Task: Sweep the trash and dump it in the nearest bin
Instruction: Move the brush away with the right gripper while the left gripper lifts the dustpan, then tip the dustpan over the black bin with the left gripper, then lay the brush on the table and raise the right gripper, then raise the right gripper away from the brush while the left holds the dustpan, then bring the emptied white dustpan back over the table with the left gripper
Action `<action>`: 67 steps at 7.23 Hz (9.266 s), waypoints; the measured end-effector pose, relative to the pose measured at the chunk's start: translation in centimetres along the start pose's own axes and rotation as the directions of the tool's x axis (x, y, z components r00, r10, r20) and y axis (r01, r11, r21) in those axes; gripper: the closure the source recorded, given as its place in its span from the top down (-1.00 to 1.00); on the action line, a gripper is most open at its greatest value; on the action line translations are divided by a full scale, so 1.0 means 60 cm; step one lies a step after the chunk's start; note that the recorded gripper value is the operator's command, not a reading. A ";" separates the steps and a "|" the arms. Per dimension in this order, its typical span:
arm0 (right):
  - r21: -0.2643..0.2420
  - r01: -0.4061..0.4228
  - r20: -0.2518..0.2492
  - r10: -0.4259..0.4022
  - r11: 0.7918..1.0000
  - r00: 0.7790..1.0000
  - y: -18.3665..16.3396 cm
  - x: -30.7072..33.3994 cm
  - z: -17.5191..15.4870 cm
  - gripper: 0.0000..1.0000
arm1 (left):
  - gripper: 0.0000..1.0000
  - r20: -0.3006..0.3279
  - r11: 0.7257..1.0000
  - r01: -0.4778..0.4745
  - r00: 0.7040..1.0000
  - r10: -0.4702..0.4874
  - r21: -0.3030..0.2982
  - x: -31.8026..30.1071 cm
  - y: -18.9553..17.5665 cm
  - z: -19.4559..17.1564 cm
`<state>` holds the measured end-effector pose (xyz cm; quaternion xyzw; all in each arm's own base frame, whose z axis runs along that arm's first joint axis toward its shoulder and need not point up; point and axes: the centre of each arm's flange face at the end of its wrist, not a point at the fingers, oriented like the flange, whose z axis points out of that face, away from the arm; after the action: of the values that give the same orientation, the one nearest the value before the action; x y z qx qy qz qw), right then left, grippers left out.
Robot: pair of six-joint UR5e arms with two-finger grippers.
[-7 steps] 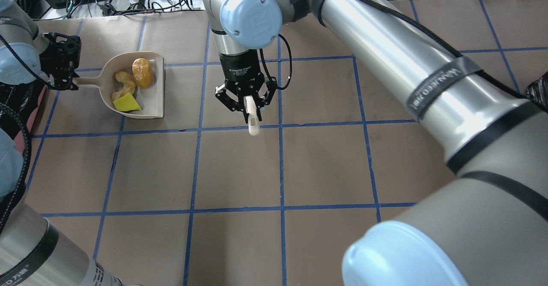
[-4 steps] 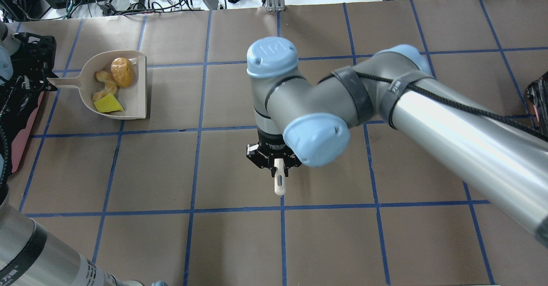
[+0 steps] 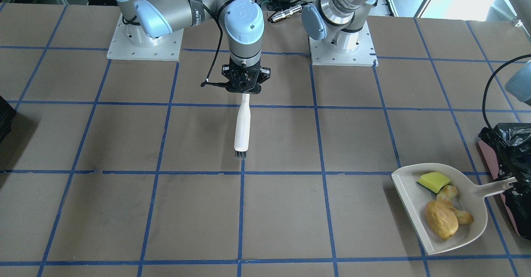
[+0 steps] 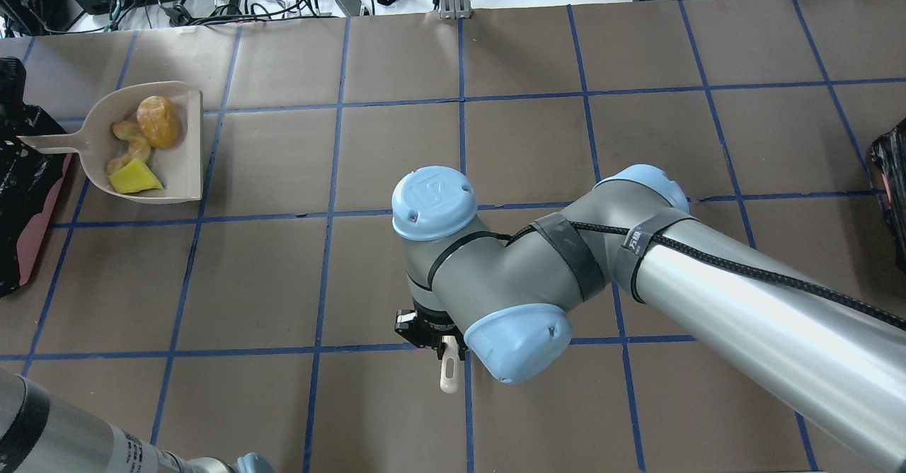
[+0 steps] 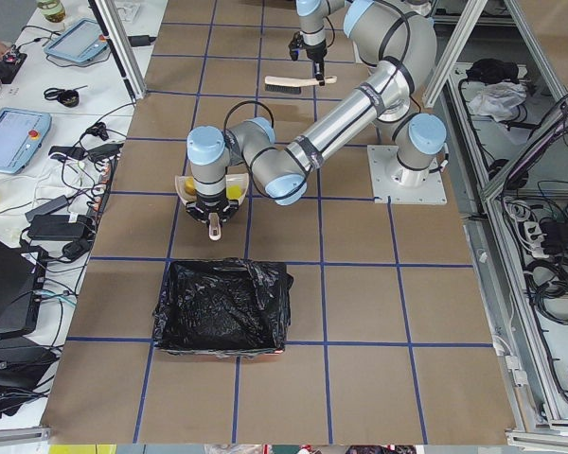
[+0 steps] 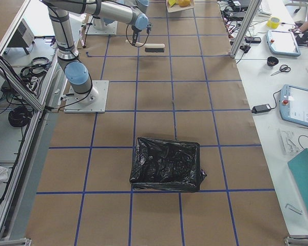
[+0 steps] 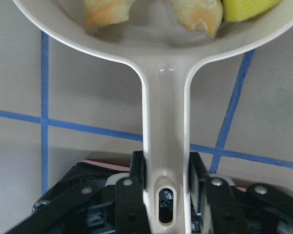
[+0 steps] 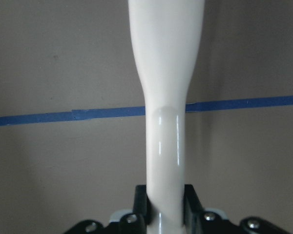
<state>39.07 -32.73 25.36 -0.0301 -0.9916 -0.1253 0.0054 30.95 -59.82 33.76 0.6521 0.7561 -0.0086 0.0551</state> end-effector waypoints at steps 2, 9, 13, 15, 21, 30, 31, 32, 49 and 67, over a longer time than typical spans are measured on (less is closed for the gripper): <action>-0.012 0.001 -0.009 -0.001 1.000 1.000 0.005 0.002 0.014 -1.00 | -1.00 0.006 1.000 -0.025 1.000 0.025 -0.010 0.014 0.073 -0.043; -0.037 0.060 -0.026 -0.061 0.998 0.998 -0.005 0.008 0.029 -1.00 | -1.00 0.046 0.997 -0.068 0.997 0.069 -0.031 -0.050 0.290 -0.176; -0.043 0.047 -0.036 -0.049 0.998 0.998 -0.008 0.014 0.030 -1.00 | -1.00 0.088 0.993 -0.074 0.993 0.082 -0.091 -0.060 0.419 -0.171; -0.047 0.030 -0.038 -0.032 0.998 0.999 -0.008 0.015 0.032 -1.00 | -1.00 0.112 0.988 -0.071 0.990 0.086 -0.134 -0.057 0.464 -0.163; -0.041 0.015 -0.034 -0.017 0.999 0.999 -0.009 0.014 0.032 0.07 | -1.00 0.138 0.949 -0.026 0.988 0.073 -0.315 -0.055 0.512 -0.159; 0.081 0.067 -0.003 -0.067 0.994 0.998 -0.067 -0.008 -0.113 0.46 | -1.00 0.161 0.773 0.139 0.986 -0.048 -0.619 -0.046 0.408 -0.213; 0.095 0.093 0.001 -0.094 0.991 0.996 -0.087 -0.005 -0.175 0.53 | -1.00 0.171 0.749 0.144 0.984 -0.042 -0.647 -0.044 0.385 -0.209; 0.110 0.109 0.008 -0.111 0.988 0.994 -0.105 0.004 -0.238 0.61 | -1.00 0.191 0.730 0.155 0.981 -0.034 -0.666 -0.038 0.371 -0.201; 0.344 0.093 -0.059 -0.078 0.934 0.995 -0.154 0.371 -0.480 1.00 | -1.00 0.313 0.766 0.626 0.764 -0.564 -0.148 -0.064 -0.212 -0.172; 0.325 0.075 -0.058 -0.059 0.943 0.997 -0.153 0.375 -0.474 1.00 | -1.00 -0.085 0.412 0.904 0.404 -0.911 -0.111 0.106 -0.962 -0.024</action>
<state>16.17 -47.37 51.06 0.0079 -0.9987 0.0402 0.0297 -27.02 -62.05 31.18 0.1357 0.9904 0.0241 0.0072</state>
